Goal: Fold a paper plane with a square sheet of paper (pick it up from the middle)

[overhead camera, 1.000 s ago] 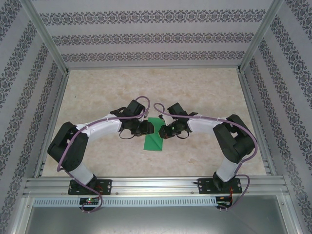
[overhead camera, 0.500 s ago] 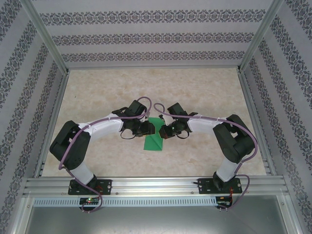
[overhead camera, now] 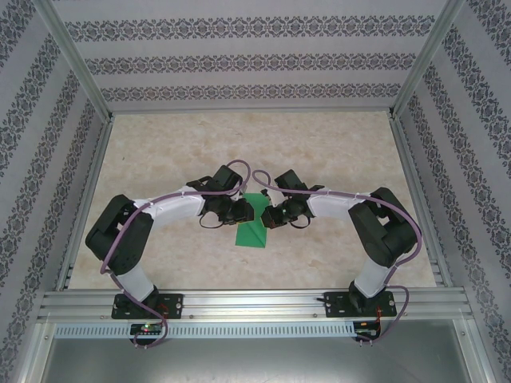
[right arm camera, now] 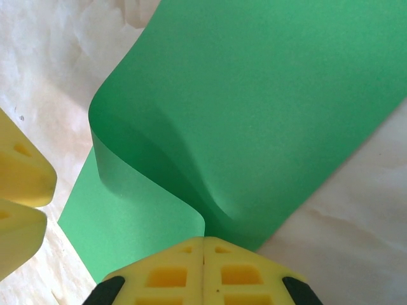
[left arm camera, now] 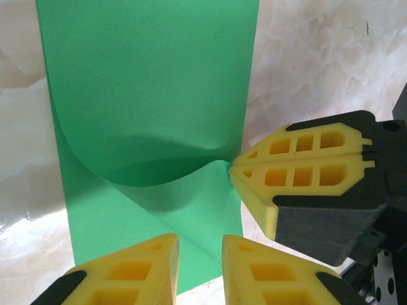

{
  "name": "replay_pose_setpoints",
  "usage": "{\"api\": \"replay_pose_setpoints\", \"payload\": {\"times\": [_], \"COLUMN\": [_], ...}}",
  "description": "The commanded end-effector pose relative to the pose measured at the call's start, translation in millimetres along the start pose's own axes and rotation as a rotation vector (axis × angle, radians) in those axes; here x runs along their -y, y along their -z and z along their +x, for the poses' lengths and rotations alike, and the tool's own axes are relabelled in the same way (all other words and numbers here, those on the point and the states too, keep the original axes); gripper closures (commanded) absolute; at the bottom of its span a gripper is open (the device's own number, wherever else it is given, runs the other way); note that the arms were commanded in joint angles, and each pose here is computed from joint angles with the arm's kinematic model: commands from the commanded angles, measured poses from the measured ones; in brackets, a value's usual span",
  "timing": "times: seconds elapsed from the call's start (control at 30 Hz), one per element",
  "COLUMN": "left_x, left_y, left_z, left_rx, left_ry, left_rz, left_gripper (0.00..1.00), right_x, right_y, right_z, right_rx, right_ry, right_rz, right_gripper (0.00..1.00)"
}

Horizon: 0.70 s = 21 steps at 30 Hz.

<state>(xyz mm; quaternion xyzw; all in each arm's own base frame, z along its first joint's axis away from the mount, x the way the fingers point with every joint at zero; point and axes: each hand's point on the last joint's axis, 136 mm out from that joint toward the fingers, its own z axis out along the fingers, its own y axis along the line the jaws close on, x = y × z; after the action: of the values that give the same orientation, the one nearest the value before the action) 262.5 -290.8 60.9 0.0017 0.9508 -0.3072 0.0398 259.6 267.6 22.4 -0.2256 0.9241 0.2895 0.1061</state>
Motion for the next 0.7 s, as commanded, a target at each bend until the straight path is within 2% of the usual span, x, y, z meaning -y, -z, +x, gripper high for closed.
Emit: {"api": "replay_pose_setpoints", "payload": {"times": [0.0,0.67], "left_x": [18.0,11.2], "left_y": [-1.2,-19.5], "left_z": [-9.8,-6.5], "left_rx": [0.035,0.004], "left_ry": [-0.014,0.014], "left_rz": [0.049,0.066], "left_gripper": [0.75,0.76], "right_x": [2.5,4.7], "right_y": [0.9,-2.6], "right_z": [-4.5,-3.9], "right_rx": [0.025,0.017], "right_ry": [-0.009,-0.015], "right_rz": [0.013,0.018], "right_gripper": [0.94,0.94]}}
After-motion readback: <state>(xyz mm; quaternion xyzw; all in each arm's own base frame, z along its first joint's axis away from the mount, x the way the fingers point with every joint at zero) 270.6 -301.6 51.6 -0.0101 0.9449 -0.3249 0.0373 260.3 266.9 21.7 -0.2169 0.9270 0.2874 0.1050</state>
